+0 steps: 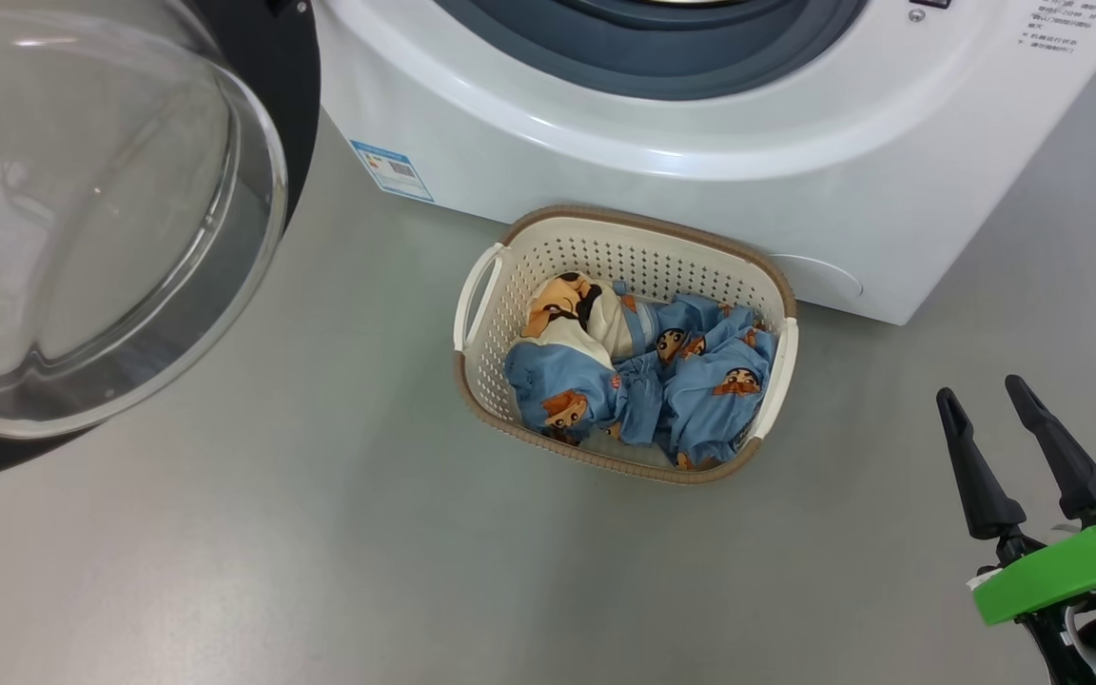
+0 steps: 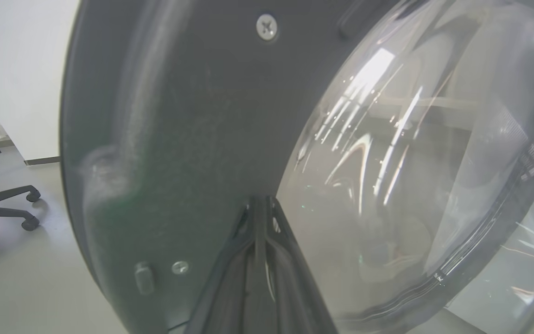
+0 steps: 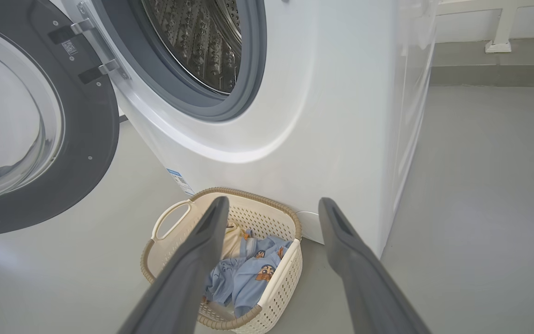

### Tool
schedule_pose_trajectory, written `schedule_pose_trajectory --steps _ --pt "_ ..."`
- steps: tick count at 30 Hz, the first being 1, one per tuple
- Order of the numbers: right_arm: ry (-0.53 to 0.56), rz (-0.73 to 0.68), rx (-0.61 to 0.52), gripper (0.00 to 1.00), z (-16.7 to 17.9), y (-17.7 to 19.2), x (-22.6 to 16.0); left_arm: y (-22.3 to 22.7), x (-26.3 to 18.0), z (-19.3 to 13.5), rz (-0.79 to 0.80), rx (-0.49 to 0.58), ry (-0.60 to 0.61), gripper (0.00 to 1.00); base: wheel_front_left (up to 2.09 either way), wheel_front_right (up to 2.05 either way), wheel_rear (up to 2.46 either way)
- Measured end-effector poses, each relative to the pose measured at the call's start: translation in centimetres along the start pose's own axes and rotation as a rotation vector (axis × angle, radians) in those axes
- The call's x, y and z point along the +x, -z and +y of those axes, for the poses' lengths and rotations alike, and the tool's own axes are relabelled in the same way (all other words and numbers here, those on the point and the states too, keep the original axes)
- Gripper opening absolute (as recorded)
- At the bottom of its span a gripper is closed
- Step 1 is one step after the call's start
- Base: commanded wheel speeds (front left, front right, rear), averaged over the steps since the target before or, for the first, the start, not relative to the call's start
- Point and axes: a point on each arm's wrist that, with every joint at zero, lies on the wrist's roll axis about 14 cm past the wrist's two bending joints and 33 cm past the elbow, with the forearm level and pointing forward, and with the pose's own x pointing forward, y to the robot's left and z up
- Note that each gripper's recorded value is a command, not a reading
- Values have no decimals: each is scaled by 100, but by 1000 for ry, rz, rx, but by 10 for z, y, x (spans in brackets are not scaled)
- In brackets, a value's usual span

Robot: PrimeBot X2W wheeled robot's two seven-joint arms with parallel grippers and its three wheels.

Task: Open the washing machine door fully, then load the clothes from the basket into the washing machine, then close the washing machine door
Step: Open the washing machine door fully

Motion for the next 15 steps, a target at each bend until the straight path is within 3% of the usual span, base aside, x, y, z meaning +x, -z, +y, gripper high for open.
schedule_pose_trajectory --steps 15 --pt "-2 -39 -10 100 9 -17 -5 -11 -2 -5 -28 -43 63 0 0 0 0"
